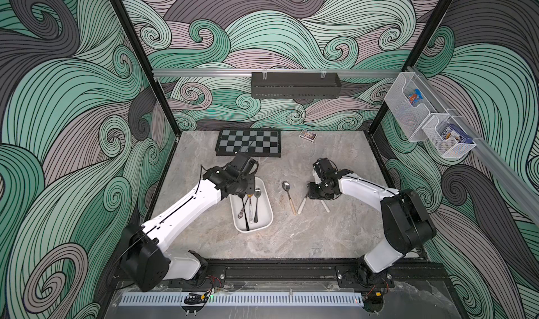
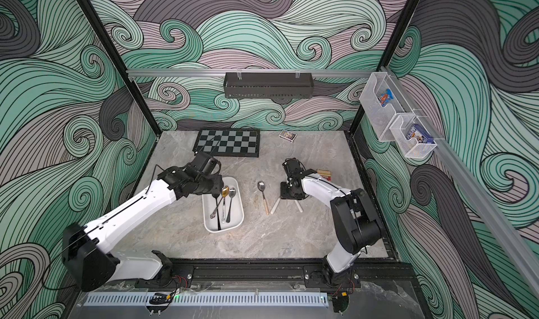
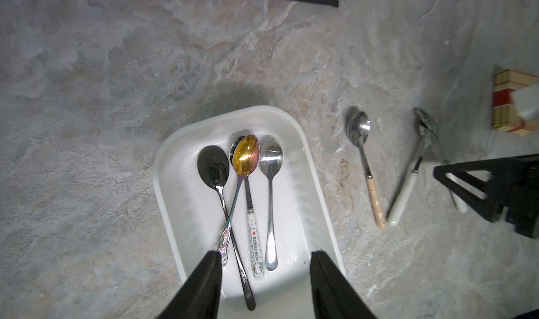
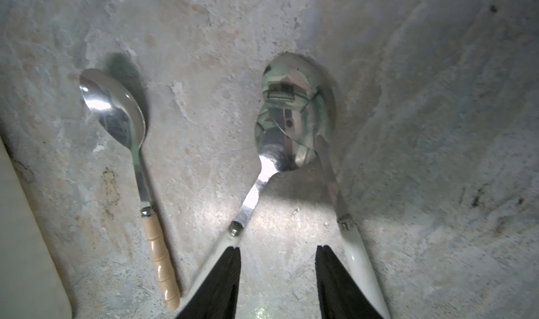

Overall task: Put the spoon into the storage box
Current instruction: Place the spoon in the storage box, then pick up the spoon from the center of the board.

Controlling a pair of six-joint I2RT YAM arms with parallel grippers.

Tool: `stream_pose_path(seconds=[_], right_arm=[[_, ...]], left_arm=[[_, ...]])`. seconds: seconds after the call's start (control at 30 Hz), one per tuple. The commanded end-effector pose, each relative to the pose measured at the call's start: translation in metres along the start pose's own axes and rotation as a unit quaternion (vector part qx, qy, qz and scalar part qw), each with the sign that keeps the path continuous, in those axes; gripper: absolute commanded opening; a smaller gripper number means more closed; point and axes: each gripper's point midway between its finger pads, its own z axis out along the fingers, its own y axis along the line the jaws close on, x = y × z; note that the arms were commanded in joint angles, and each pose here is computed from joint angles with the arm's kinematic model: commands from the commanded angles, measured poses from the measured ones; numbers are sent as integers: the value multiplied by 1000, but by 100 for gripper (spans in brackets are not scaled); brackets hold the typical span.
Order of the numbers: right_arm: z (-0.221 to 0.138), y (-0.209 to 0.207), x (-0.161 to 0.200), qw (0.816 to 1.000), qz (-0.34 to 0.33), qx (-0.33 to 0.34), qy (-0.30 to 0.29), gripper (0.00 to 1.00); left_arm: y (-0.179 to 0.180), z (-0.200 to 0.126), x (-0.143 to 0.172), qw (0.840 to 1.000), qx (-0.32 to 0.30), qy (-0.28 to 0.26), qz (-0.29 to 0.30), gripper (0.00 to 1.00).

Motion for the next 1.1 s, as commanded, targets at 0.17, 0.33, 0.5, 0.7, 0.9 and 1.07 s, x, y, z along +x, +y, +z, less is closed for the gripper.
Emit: stream_pose_path(seconds=[0.17, 0.33, 0.5, 0.7, 0.9, 1.07], right_arm=[[25, 6, -2, 997, 60, 17, 39, 42], [37, 10, -3, 996, 67, 21, 51, 39], [46, 11, 0, 995, 69, 25, 63, 30], [42, 23, 0, 997, 56, 21, 55, 16], [31, 40, 0, 998, 39, 5, 45, 3], [4, 64, -9, 1000, -8, -27, 12, 0]], left_arm=[[32, -53, 18, 999, -3, -42, 18, 59], [44, -70, 30, 998, 0, -58, 23, 60], [51, -73, 39, 997, 0, -63, 32, 61], [54, -66, 48, 998, 0, -57, 34, 61], [54, -67, 48, 997, 3, -62, 35, 61], [55, -68, 47, 997, 3, -69, 36, 61]])
